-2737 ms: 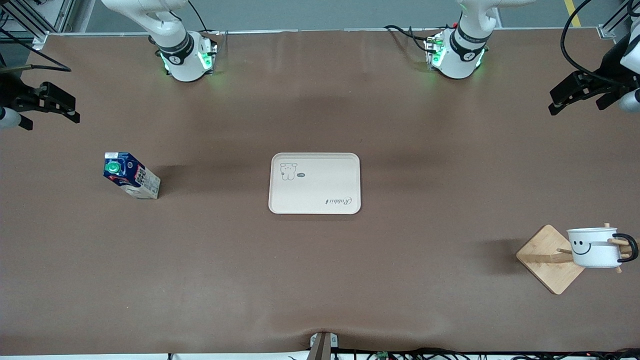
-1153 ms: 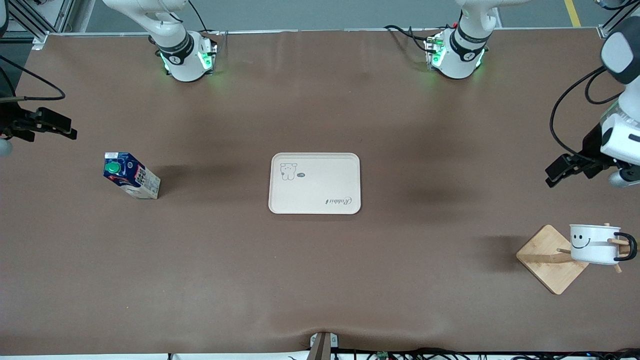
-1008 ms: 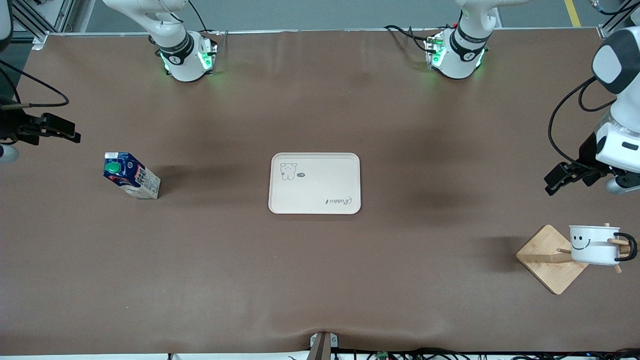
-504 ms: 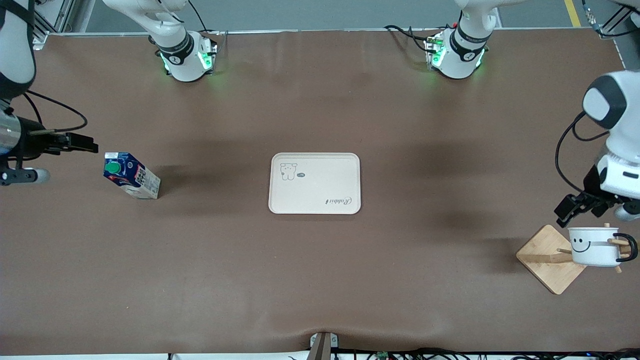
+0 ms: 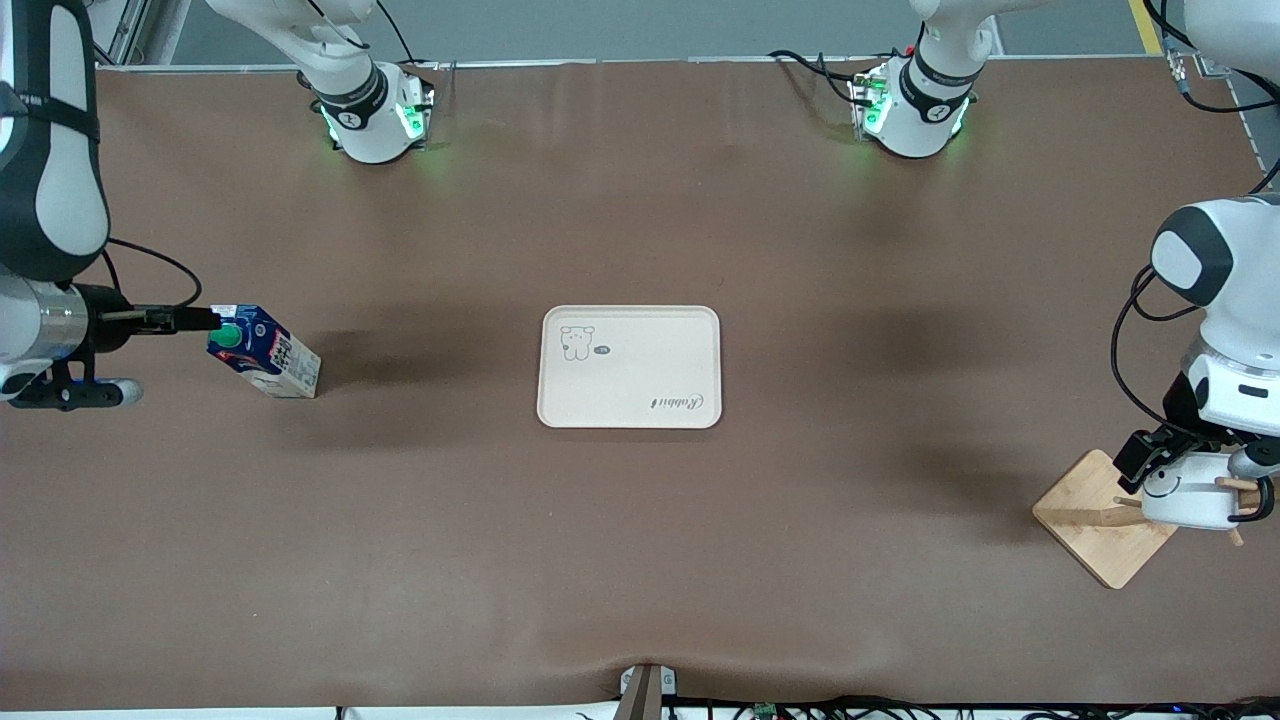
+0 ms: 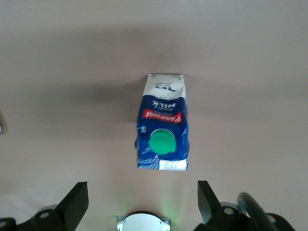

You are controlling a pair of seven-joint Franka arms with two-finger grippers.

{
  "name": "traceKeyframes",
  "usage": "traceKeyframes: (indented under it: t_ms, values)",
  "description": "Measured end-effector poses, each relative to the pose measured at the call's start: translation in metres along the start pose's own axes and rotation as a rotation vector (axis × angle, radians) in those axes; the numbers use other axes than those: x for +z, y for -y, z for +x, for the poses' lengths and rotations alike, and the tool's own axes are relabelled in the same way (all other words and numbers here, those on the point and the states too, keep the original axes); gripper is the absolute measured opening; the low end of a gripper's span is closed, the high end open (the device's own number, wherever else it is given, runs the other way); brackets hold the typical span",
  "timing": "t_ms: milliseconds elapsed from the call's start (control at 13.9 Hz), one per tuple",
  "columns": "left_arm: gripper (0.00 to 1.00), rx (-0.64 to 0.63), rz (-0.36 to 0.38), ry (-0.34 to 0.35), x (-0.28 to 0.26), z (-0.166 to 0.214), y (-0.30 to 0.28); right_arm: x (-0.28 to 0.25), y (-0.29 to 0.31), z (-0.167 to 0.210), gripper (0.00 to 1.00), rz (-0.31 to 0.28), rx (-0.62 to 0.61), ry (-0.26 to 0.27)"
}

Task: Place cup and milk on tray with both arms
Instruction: 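Grasp the milk carton with the right gripper while the left gripper grasps the mug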

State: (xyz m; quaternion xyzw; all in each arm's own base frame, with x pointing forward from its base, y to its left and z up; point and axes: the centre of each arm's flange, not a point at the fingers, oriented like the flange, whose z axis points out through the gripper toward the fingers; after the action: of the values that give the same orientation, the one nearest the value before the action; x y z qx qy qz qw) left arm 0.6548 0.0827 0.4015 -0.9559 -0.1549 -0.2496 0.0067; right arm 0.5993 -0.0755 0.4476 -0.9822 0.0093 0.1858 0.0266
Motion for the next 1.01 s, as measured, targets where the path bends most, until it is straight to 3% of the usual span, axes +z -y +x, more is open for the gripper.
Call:
traceKeyframes:
  t_ms: [72,576,1008]
  values:
    - [0.89,0.000,-0.001,0.000,0.001,0.000,-0.001,0.004,-0.009,0.003,1.00,0.012,0.014,-0.005]
    - [0.15,0.020,-0.003,0.000,0.002,0.000,-0.004,0.033,-0.015,0.018,1.00,0.039,0.024,0.028]
    - [0.12,0.051,-0.007,-0.007,0.000,0.002,-0.008,0.085,-0.009,0.029,1.00,0.023,0.013,0.038]
